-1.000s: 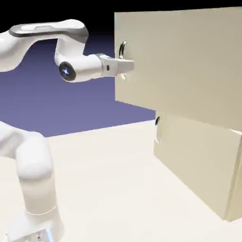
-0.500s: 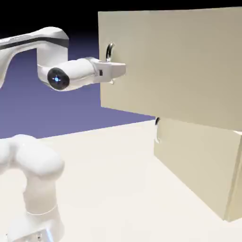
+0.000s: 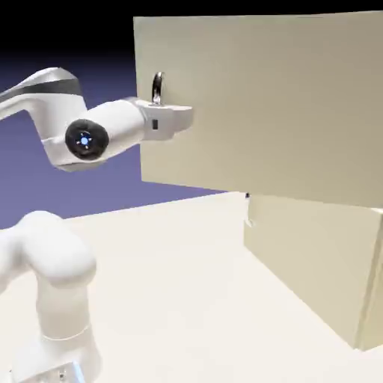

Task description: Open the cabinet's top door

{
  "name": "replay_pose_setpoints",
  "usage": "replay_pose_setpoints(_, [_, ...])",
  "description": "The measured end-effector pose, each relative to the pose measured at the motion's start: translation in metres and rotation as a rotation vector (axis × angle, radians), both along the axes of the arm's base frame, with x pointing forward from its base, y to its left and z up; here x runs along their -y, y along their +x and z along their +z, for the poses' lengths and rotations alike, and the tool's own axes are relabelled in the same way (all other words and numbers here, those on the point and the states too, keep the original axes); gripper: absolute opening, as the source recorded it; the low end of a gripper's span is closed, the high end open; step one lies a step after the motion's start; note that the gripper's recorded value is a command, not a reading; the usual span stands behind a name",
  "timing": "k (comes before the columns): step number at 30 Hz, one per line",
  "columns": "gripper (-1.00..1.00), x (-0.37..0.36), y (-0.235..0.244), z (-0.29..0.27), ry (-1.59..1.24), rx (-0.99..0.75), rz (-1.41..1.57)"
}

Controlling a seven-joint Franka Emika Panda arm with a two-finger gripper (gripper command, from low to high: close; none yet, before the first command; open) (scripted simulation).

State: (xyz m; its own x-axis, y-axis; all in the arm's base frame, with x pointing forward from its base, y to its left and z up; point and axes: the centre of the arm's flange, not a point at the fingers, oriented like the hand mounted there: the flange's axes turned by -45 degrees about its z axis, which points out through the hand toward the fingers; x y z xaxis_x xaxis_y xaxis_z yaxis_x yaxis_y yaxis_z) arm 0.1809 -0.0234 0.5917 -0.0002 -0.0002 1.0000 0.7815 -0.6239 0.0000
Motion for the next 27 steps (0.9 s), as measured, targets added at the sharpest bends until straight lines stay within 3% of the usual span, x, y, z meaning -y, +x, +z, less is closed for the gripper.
replay_pose_setpoints(15, [-1.0,0.148,-0.037,0.0,0.0,0.0,0.294])
replay_pose_setpoints(27, [-1.0,0.279,-0.032,0.0,0.0,0.0,0.547])
